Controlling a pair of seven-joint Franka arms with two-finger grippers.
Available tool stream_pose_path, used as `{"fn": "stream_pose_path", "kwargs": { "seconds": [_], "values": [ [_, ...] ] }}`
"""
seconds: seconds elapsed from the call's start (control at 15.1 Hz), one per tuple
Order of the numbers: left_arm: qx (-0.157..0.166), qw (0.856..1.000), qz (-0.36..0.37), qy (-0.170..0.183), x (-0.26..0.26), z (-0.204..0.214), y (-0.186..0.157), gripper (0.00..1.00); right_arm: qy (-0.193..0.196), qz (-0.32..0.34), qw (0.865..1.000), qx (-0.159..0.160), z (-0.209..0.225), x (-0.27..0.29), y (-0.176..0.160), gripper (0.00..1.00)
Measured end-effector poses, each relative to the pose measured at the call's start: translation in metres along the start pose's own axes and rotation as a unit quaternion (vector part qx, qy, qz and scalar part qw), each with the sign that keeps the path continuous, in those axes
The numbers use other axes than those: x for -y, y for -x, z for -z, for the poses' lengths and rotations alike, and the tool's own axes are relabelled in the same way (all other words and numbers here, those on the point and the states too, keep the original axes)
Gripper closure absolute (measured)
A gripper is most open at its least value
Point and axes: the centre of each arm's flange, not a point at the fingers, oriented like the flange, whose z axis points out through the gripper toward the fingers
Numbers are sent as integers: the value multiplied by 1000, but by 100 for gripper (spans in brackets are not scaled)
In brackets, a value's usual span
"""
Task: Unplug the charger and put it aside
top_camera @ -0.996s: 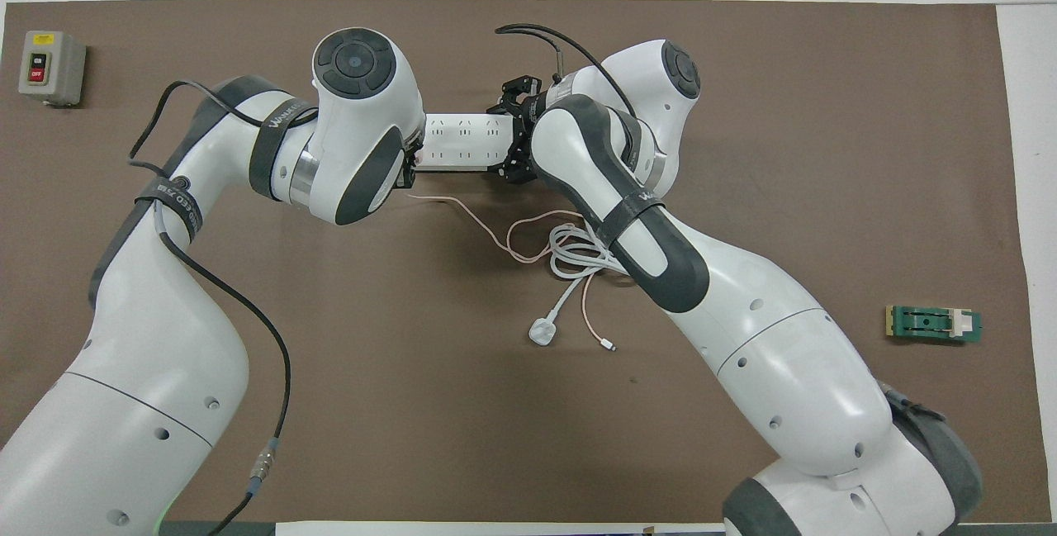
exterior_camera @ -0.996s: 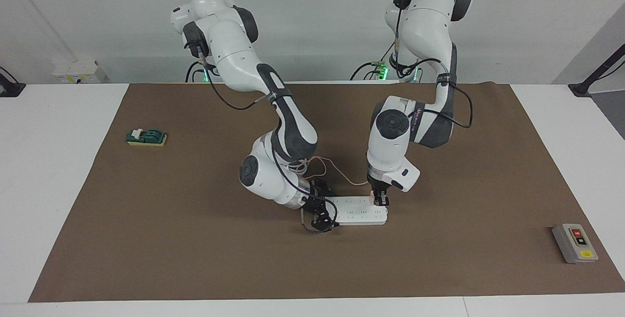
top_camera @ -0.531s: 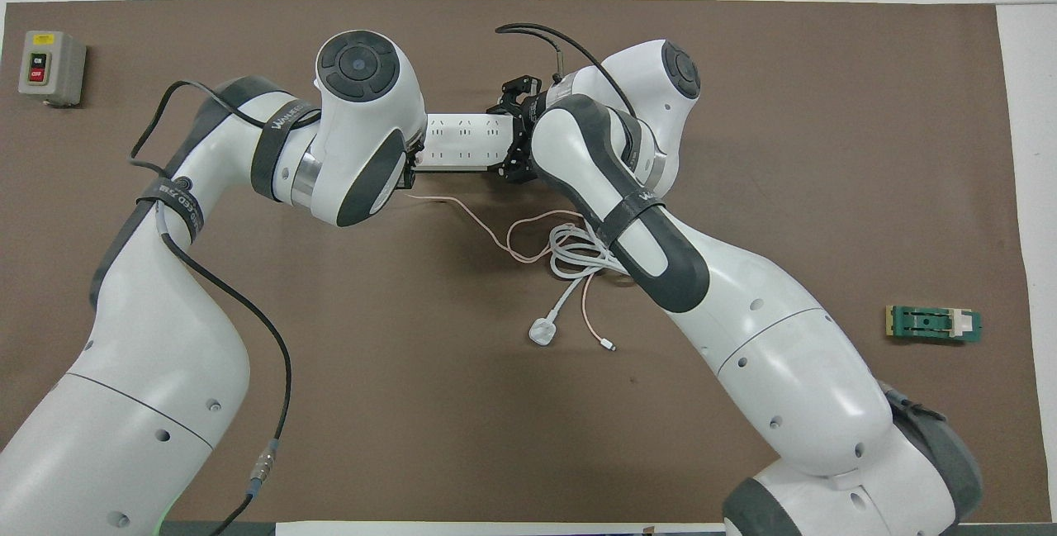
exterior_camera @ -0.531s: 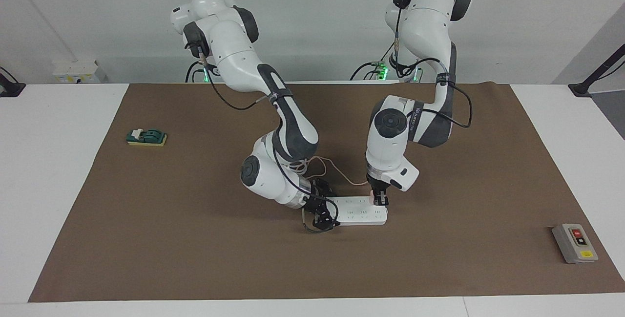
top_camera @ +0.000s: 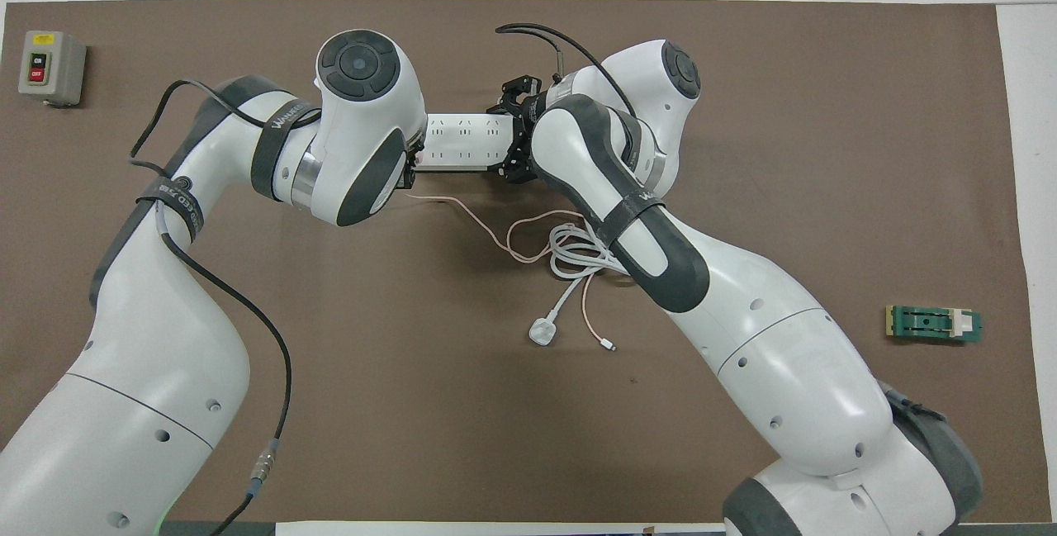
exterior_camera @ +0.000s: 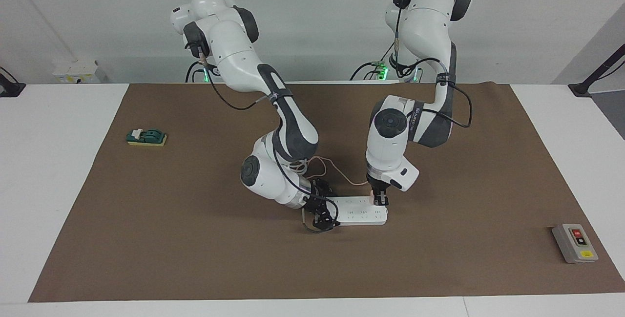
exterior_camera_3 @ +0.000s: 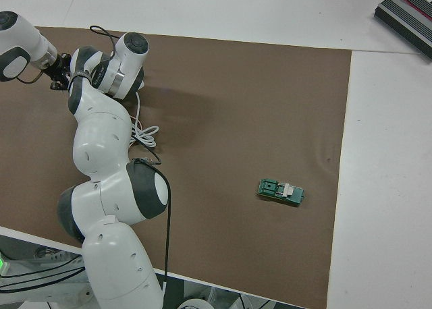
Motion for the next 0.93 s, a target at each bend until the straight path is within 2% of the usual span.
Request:
{"fn": "stream_pose_path", "kwargs": {
  "seconds": [0.46,0.73,0.93],
  "values": [
    [-1,1000,-3,-1,-1,7,0,69,0,0,1000,0,0,0,0,8],
    [-1,1000,-11,6,3,50,-3,69,0,0,1000,0,0,0,0,8],
    [-1,1000,-26,8,5,59,-5,69,0,0,1000,0,0,0,0,8]
  ]
}}
